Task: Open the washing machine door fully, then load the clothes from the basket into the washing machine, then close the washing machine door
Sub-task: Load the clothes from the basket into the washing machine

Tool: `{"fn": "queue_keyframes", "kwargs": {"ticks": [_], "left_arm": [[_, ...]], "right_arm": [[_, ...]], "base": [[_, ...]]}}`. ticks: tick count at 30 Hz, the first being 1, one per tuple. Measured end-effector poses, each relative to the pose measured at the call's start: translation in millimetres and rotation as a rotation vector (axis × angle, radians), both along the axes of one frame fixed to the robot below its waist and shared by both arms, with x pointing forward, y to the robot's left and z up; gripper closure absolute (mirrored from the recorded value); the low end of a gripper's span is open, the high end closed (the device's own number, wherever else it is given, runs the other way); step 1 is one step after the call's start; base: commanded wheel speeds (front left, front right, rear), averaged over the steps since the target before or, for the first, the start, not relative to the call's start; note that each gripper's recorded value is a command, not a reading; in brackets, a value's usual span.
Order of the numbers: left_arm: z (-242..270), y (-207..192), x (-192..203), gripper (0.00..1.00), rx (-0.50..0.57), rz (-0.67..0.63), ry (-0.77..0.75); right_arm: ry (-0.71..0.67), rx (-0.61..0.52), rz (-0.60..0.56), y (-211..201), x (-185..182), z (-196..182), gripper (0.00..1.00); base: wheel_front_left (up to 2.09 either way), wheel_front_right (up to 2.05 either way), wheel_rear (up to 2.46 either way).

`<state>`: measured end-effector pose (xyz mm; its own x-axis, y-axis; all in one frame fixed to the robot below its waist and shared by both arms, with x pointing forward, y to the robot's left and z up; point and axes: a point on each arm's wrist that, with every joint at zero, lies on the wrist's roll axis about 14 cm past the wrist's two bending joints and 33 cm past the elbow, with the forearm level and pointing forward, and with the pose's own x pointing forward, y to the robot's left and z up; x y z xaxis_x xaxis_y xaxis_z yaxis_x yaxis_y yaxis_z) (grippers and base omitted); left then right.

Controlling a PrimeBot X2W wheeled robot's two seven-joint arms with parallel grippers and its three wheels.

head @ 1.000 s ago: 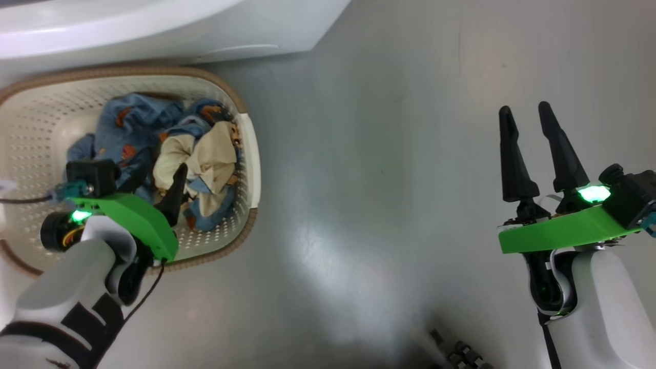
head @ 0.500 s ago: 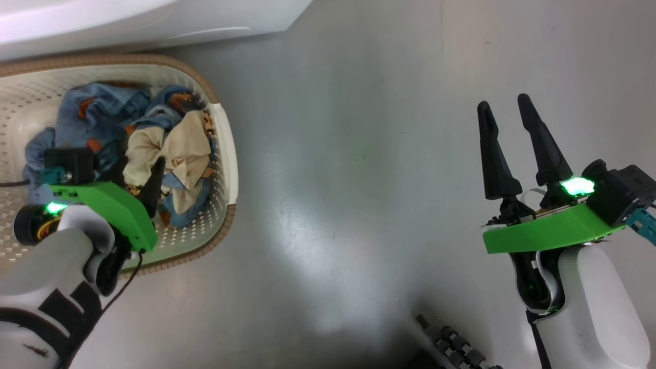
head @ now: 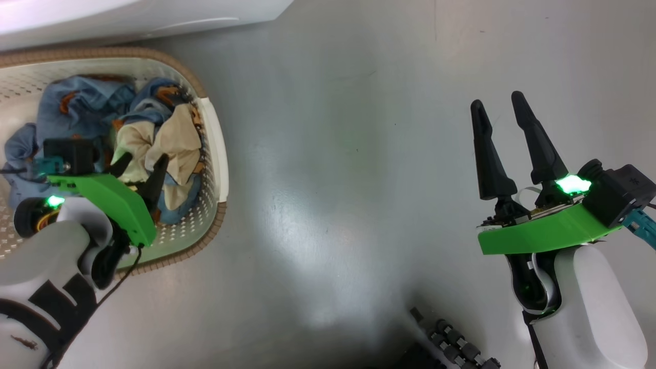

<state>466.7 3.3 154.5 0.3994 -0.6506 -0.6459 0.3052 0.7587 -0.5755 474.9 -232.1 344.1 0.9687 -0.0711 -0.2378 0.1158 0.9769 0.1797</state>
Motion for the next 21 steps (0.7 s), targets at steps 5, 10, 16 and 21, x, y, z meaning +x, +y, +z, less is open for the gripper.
{"fn": "queue_keyframes", "kwargs": {"ticks": [5,10,16,21], "left_arm": [[-2,-3,0,0.85,-0.001,-0.011,-0.001],[-1,-4,-1,1.0,-0.003,-0.01,0.004],[5,0,1,1.0,-0.007,0.014,-0.003],[18,9,9,1.0,-0.001,0.053,-0.027]], "right_arm": [[-0.002,-0.011,0.004,0,0,1,0.0],[-0.01,-0.016,0.005,-1,1,4,0.0],[-0.023,-0.016,0.002,-1,4,7,0.0],[-0.046,-0.006,0.005,2,6,16,0.0]], "base": [[0.0,0.0,0.0],[0.0,0.0,0.0],[0.0,0.0,0.0],[0.0,0.0,0.0]]}}
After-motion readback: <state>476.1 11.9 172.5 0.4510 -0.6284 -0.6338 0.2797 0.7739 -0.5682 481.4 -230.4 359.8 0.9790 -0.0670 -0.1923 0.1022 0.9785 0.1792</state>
